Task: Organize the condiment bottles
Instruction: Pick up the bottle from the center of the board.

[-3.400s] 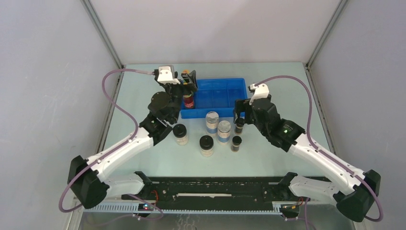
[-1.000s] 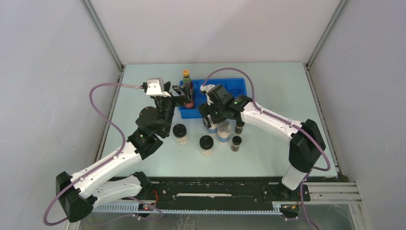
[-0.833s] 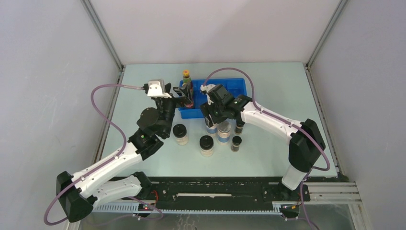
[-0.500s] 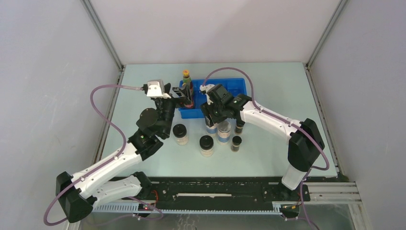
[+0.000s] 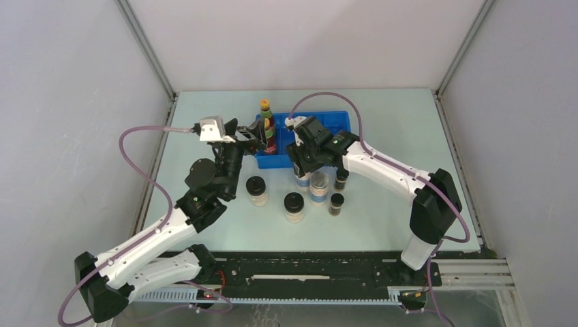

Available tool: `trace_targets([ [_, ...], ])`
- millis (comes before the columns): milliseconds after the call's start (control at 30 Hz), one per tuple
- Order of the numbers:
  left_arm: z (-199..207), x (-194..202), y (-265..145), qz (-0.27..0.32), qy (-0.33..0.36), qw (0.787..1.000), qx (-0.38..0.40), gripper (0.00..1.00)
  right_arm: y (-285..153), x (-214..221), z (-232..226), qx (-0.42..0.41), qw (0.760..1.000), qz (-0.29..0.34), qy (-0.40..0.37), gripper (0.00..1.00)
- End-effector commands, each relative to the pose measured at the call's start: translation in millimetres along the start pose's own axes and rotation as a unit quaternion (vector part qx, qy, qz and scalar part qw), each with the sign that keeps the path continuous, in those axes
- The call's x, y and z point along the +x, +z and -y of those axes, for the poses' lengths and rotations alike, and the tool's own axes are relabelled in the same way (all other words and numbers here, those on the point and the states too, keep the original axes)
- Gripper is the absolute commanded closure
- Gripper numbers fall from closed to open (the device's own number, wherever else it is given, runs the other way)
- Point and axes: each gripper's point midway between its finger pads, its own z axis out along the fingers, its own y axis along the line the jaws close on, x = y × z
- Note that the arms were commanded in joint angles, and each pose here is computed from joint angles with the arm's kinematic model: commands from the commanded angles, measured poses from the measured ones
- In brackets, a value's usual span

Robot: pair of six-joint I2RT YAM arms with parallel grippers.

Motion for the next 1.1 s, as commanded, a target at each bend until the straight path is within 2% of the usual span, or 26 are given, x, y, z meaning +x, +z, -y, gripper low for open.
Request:
trace_targets([
  [0, -5.7, -1.3, -5.2, 0.008, -0.001, 1.000, -0.005, 0.18, -33.9, -51.5, -7.9, -0.008, 0.997, 0.081, -0.005, 1.00],
  [633, -10.3, -13.7, -12.5, 0.022, -0.009, 1.000, -0.005, 0.17, -77.8, -91.9, -18.3, -0.007, 0.991, 0.132, -0.012, 1.00],
  [1067, -11.6, -17.9, -13.8, 0.026, -0.007, 1.000, -0.006, 0.17, -97.5, -129.8, -8.1, 0.008, 0.985, 0.172, -0.008, 1.00],
])
